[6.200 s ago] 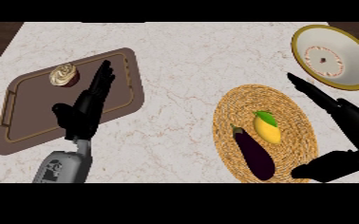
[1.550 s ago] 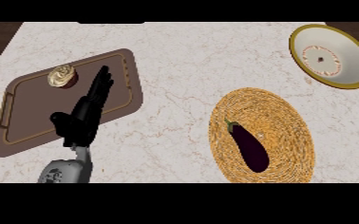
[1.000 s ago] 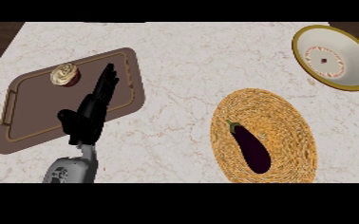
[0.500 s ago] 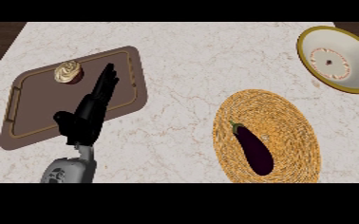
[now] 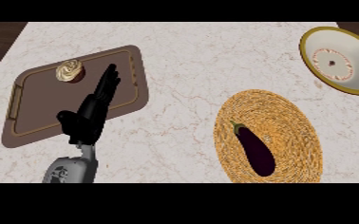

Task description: Pick the lemon from the placemat and place it in the bowl

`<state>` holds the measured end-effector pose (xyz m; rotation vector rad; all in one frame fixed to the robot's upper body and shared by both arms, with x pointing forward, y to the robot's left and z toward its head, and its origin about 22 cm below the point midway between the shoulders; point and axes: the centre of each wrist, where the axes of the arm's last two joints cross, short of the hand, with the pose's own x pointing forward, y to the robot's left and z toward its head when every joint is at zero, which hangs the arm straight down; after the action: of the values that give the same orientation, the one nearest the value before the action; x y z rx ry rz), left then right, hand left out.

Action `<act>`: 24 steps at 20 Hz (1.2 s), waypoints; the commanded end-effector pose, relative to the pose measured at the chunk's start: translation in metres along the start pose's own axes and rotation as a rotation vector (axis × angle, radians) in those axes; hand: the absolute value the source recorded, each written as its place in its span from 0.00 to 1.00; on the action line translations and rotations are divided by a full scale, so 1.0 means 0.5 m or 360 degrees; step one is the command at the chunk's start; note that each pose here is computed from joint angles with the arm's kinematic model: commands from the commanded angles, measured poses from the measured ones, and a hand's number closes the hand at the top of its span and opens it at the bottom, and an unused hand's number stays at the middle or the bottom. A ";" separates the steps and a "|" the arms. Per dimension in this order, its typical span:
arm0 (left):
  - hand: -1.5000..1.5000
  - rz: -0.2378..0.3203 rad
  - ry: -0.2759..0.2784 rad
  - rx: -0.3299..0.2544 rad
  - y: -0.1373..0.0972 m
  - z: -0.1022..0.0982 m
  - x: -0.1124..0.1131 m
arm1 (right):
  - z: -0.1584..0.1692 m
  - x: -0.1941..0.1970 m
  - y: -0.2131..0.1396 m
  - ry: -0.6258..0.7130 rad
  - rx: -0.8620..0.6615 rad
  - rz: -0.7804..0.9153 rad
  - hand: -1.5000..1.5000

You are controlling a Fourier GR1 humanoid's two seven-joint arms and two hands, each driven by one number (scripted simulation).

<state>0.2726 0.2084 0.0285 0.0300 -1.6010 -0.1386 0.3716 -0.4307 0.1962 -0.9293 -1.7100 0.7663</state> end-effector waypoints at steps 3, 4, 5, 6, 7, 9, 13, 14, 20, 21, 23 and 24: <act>0.50 0.0010 -0.0029 -0.0037 -0.020 -0.027 0.015 | -0.007 -0.069 0.051 0.0092 -0.0002 0.0072 1.00; 0.50 0.0006 -0.0034 -0.0020 0.008 -0.019 -0.002 | 0.019 -0.101 0.033 0.0089 0.0022 0.0078 1.00; 0.50 0.0008 -0.0059 -0.0027 -0.024 -0.010 0.022 | -0.007 -0.079 0.066 0.0143 0.0042 0.0113 1.00; 0.50 0.0003 -0.0040 -0.0048 -0.006 0.004 -0.011 | 0.027 -0.119 0.015 0.0140 0.0022 0.0089 1.00; 0.50 0.0004 -0.0040 -0.0023 -0.014 -0.029 0.023 | 0.019 -0.113 0.044 0.0138 0.0141 0.0074 1.00; 0.50 -0.0030 -0.0057 -0.0038 -0.020 -0.028 0.034 | 0.035 -0.131 0.071 0.0272 0.0183 -0.0116 1.00; 0.50 0.0002 -0.0060 -0.0053 -0.023 -0.012 0.028 | 0.048 -0.148 0.074 0.0270 0.0366 -0.0236 0.00; 0.50 -0.0016 -0.0058 -0.0042 -0.019 -0.031 0.024 | 0.055 -0.153 0.076 0.0196 0.0403 -0.0302 0.00; 0.50 -0.0005 -0.0039 -0.0031 -0.026 -0.027 0.016 | 0.048 -0.153 0.050 -0.0016 0.0208 -0.0588 0.00; 0.50 -0.0006 -0.0054 -0.0051 -0.031 -0.024 0.021 | 0.034 -0.142 0.056 0.0010 0.0146 -0.0645 0.00; 0.50 0.0006 -0.0067 -0.0023 -0.027 -0.024 0.037 | 0.056 -0.162 0.025 -0.0032 0.0030 -0.0704 0.00; 0.50 -0.0024 -0.0044 -0.0001 -0.008 -0.029 0.031 | 0.054 -0.159 0.058 -0.0041 -0.0009 -0.0744 0.00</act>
<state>0.2845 0.1963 0.0407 0.0215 -1.6290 -0.1567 0.3697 -0.4853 0.1308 -0.5248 -1.7519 0.5829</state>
